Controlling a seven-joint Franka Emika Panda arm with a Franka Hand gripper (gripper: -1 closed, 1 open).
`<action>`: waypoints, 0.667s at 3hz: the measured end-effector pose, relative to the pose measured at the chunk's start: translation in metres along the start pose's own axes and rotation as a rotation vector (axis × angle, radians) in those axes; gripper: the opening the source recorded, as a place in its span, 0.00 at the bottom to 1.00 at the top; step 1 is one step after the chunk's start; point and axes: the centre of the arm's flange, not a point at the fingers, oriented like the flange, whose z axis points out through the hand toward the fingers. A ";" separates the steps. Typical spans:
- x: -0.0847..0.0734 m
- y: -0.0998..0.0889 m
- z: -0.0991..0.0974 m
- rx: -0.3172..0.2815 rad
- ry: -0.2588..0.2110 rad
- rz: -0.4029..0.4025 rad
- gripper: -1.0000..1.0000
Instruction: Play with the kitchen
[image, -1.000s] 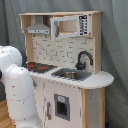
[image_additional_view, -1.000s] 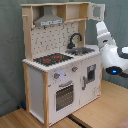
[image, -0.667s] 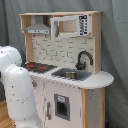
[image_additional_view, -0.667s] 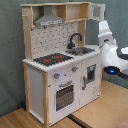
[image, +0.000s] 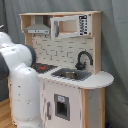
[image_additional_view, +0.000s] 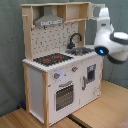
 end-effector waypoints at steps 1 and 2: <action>0.013 -0.010 0.052 0.008 -0.051 0.017 1.00; 0.003 -0.008 0.077 0.006 -0.116 0.054 1.00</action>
